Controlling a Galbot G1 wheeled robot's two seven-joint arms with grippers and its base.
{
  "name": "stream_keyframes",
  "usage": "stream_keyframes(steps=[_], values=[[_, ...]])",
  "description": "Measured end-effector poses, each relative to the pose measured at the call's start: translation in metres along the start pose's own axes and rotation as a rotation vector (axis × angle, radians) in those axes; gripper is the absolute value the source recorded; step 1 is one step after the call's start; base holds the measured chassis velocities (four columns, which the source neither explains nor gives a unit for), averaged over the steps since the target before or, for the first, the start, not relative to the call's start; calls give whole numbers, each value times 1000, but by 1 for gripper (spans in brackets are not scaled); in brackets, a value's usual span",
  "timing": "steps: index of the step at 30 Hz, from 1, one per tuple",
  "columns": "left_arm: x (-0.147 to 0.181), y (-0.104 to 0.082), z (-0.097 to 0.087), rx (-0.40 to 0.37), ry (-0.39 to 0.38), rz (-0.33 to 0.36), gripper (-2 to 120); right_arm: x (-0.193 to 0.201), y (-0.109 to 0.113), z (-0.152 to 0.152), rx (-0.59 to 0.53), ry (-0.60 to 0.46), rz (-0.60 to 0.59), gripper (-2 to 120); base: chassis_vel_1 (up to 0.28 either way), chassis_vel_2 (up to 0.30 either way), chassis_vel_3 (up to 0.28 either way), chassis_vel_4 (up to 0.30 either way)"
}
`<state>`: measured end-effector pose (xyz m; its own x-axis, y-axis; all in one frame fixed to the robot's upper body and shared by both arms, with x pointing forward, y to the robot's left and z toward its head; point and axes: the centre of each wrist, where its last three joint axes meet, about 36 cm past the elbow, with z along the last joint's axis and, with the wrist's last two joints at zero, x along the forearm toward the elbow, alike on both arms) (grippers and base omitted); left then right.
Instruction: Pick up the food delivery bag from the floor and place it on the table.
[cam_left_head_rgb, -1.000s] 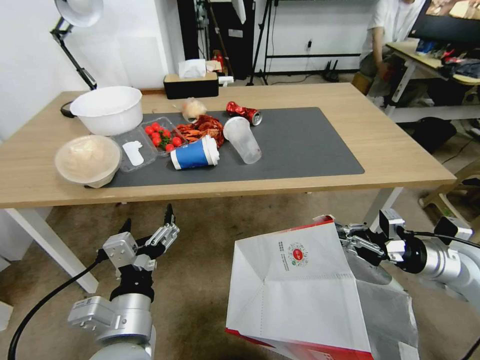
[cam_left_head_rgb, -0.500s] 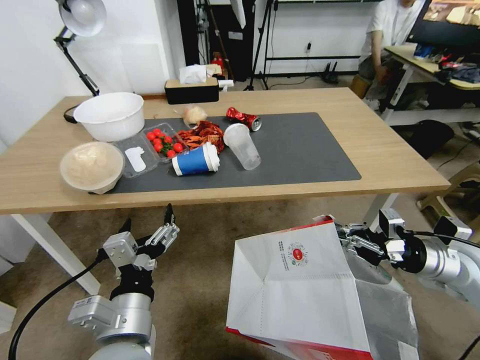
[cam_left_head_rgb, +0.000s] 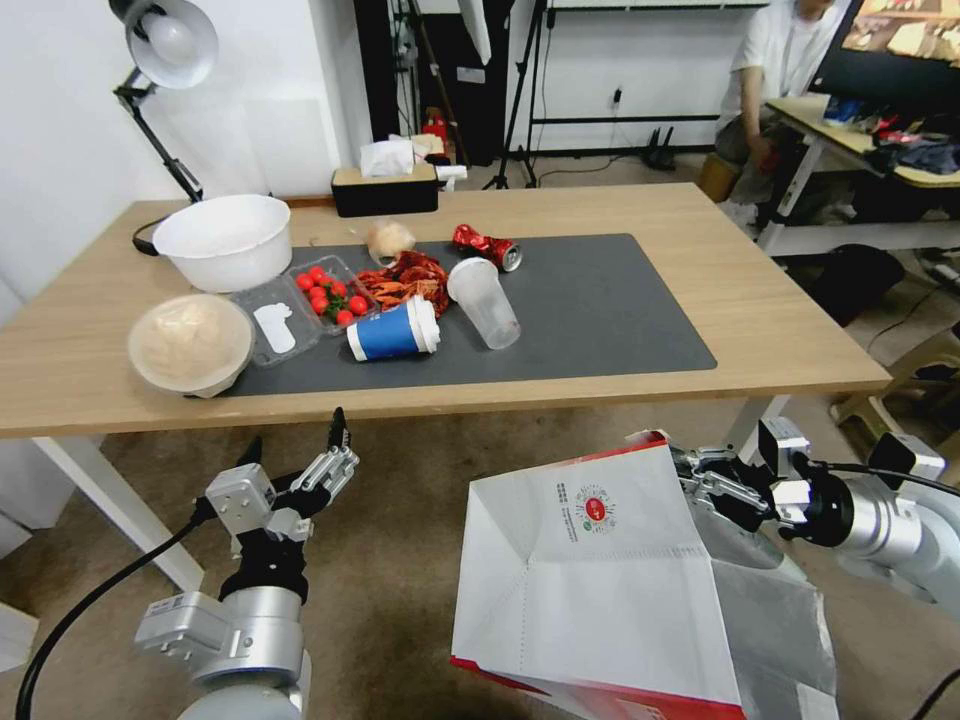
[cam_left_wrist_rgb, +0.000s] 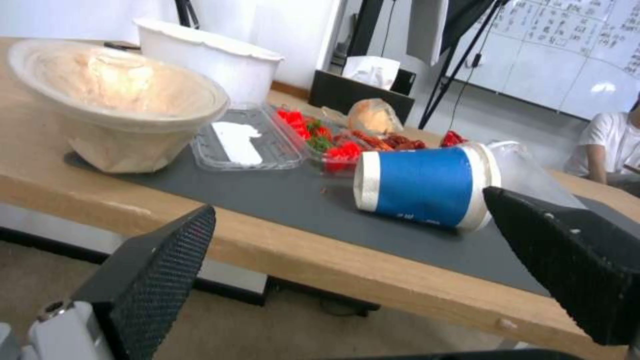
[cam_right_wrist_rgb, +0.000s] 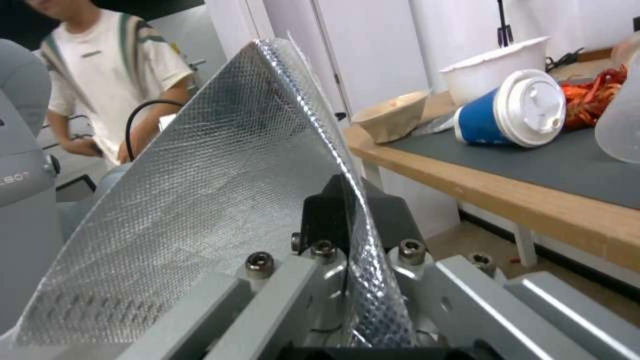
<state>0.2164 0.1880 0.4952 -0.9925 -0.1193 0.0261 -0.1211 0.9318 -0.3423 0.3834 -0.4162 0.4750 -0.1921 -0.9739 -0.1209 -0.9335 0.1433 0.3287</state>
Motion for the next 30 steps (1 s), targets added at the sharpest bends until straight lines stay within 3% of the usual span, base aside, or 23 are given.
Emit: stream_keyframes(steps=[30], values=[[1, 0, -1, 1, -1, 7, 100, -1, 1, -1, 5, -5, 2, 0, 0, 0, 0, 0]])
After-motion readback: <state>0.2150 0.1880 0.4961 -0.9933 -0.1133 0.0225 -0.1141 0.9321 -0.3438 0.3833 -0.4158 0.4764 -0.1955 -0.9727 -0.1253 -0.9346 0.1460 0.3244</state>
